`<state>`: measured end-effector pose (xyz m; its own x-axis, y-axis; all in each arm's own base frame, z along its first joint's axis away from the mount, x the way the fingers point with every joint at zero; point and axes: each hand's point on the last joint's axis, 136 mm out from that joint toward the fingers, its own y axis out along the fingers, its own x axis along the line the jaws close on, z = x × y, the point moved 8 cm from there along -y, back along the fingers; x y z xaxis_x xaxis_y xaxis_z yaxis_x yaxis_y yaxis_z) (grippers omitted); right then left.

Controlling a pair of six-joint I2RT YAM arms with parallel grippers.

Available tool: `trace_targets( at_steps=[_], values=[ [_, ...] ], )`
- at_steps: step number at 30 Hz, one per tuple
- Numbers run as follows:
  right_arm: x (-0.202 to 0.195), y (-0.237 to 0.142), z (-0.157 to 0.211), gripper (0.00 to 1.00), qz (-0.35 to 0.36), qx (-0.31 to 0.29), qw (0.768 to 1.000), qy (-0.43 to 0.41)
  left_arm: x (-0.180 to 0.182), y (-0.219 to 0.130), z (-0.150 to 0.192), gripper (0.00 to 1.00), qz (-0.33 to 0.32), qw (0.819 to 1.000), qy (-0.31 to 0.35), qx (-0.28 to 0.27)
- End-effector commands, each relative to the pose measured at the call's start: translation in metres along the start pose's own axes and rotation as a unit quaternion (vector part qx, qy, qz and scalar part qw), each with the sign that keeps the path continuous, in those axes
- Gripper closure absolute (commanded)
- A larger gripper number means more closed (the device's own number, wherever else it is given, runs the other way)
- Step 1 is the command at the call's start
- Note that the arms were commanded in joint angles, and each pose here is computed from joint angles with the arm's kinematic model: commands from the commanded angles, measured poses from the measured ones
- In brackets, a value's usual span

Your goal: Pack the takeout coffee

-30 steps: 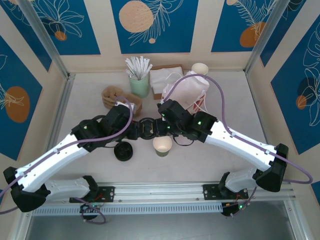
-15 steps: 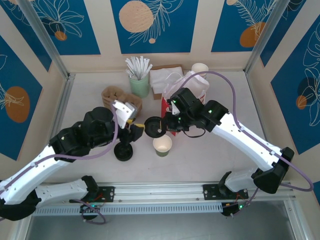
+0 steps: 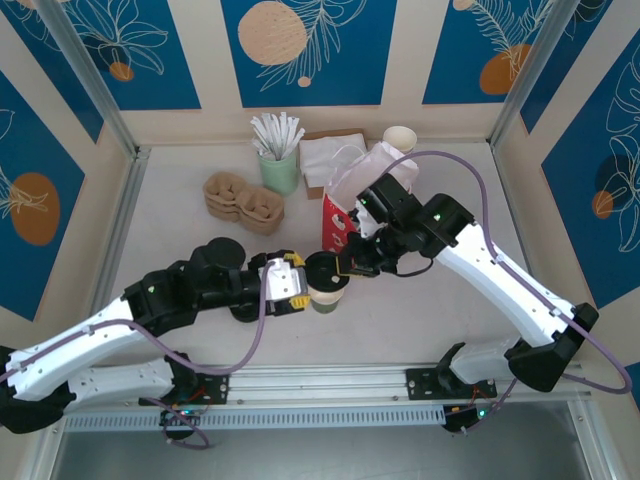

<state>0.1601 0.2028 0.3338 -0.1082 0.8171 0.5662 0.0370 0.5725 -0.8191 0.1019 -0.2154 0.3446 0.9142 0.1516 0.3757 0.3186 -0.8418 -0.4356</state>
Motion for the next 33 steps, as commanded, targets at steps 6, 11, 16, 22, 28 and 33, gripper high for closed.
trace_targets(
  at_steps=[6, 11, 16, 22, 28, 33],
  values=[
    [-0.005, -0.003, 0.011, 1.0, -0.015, 0.035, 0.999, 0.01, -0.001, 0.003, -0.007, 0.41, -0.01, 0.995, 0.096, -0.036],
    [-0.007, -0.001, 0.012, 1.0, -0.011, 0.042, 0.999, 0.014, 0.001, 0.01, -0.005, 0.42, -0.013, 0.993, 0.119, -0.022],
    [-0.007, -0.002, 0.012, 1.0, -0.014, 0.047, 0.999, 0.016, -0.001, 0.013, -0.002, 0.44, -0.005, 0.99, 0.138, -0.012],
    [-0.006, -0.001, 0.012, 1.0, -0.017, 0.049, 0.999, 0.017, -0.002, 0.014, 0.002, 0.44, -0.01, 0.988, 0.154, -0.006],
    [-0.007, 0.003, 0.01, 1.0, -0.016, 0.055, 0.998, 0.019, 0.001, 0.016, 0.003, 0.51, -0.025, 0.987, 0.161, 0.002],
    [-0.005, 0.005, 0.01, 1.0, -0.025, 0.06, 0.998, 0.018, 0.002, 0.017, 0.003, 0.52, -0.025, 0.985, 0.168, 0.001]
  ],
)
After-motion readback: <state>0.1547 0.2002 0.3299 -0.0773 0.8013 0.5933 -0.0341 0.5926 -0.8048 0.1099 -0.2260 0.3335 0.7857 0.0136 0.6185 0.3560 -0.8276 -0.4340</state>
